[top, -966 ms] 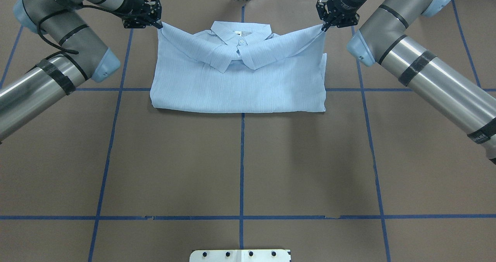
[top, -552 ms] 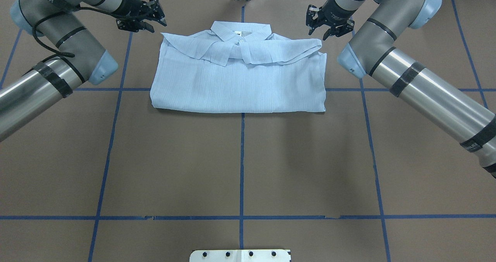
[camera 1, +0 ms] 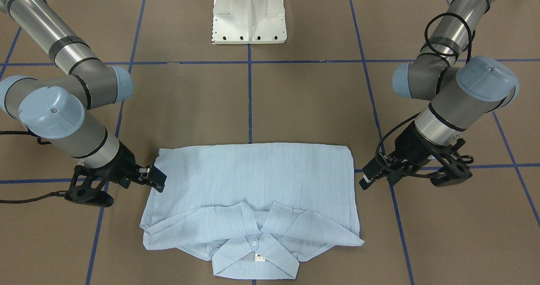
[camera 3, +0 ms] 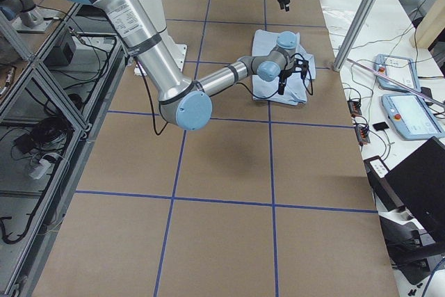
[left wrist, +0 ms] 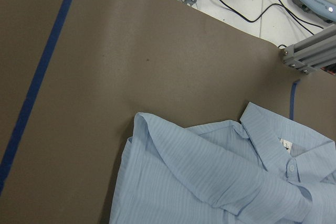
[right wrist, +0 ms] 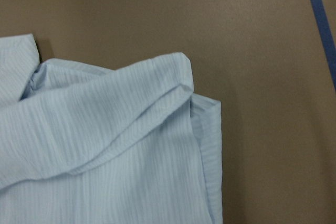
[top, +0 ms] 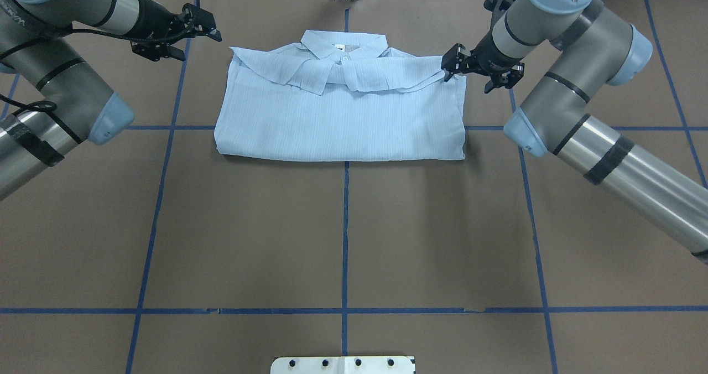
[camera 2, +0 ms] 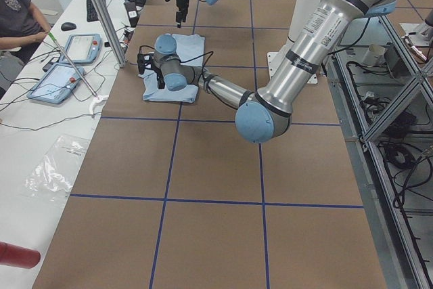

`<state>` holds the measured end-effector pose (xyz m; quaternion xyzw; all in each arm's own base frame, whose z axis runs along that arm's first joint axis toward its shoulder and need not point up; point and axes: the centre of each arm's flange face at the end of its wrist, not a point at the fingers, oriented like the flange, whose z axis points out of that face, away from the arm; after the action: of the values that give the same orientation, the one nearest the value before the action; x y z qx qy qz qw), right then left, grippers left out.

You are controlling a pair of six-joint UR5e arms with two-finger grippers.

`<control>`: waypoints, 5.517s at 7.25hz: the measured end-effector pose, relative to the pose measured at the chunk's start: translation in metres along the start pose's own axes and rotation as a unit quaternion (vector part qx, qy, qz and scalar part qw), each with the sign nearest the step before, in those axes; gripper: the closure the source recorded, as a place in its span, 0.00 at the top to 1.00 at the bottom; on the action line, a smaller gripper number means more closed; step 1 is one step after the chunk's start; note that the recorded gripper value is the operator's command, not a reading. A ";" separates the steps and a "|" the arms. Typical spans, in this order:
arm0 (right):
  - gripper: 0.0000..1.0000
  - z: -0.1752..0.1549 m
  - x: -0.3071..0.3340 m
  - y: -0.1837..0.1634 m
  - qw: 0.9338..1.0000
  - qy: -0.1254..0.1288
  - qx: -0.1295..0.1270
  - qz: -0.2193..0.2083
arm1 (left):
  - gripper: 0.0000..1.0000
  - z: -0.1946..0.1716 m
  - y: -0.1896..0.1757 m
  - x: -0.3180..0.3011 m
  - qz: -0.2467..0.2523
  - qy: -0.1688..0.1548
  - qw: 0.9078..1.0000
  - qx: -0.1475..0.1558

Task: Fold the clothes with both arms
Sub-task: 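Lower the right gripper to the folded shirt's side edge and grasp it, then drag the shirt with the right gripper toward the robot, turning it, then hold the shirt with the right gripper while the left gripper grasps its other edge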

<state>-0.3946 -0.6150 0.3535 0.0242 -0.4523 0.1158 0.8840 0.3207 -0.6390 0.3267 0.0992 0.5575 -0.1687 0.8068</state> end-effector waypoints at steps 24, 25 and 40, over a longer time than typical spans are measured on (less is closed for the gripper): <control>0.00 -0.053 0.128 0.232 0.994 -0.001 -0.084 -0.073 | 1.00 -0.025 0.018 -0.019 -0.001 0.005 1.000 0.008; 0.00 -0.072 0.141 0.271 0.990 -0.001 -0.108 -0.089 | 1.00 -0.028 0.022 -0.019 0.000 0.007 1.000 0.011; 1.00 -0.094 0.012 0.281 0.991 -0.093 -0.038 -0.091 | 0.77 0.093 0.283 0.125 0.021 0.016 0.996 -0.085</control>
<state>-0.3770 -0.3261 0.2903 0.0426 -0.5328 0.0154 0.8451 0.5495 -0.4307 0.2351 0.0449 0.5806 -0.1020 0.8065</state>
